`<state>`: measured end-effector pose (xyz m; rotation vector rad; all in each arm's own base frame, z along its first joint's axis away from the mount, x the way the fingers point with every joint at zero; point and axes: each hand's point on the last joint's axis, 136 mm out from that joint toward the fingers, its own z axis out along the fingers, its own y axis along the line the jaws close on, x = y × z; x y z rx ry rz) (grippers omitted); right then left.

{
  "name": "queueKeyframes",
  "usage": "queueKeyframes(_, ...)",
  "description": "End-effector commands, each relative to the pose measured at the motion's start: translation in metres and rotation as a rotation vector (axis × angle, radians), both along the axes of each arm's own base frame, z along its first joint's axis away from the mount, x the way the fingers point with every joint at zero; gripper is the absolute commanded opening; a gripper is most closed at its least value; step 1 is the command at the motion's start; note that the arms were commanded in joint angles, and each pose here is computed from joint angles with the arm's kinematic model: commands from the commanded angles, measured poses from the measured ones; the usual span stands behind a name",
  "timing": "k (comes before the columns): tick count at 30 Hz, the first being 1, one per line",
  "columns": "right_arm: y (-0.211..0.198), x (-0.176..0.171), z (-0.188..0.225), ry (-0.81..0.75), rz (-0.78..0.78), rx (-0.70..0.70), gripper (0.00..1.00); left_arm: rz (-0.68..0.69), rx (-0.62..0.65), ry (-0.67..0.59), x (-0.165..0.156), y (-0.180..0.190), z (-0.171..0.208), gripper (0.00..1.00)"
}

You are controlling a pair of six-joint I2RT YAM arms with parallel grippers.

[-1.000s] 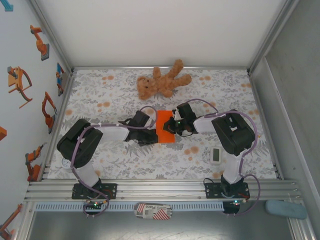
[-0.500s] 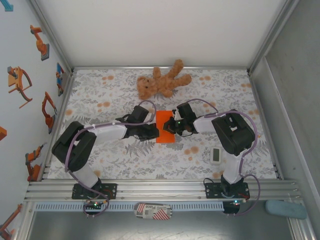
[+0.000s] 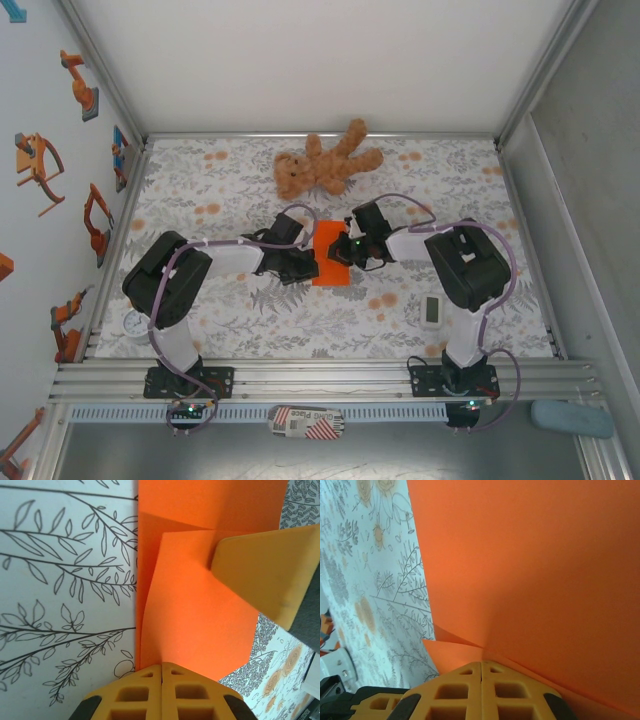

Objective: Fold a paper plane with a square sheet of paper (pick it up from the middle)
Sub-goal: Fold the triangle a second time at the center of the table.

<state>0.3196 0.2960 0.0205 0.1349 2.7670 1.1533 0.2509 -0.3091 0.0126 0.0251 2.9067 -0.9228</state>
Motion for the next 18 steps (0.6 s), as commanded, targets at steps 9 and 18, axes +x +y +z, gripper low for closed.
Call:
queueKeyframes(9, 0.000, -0.021, 0.018, -0.049, 0.102, -0.047, 0.00, 0.019, 0.088, 0.079, -0.015, 0.017, -0.025, 0.00)
queueKeyframes(18, 0.010, -0.034, -0.006, 0.002, 0.129, -0.062, 0.00, 0.023, 0.094, 0.086, -0.016, 0.018, -0.026, 0.00)
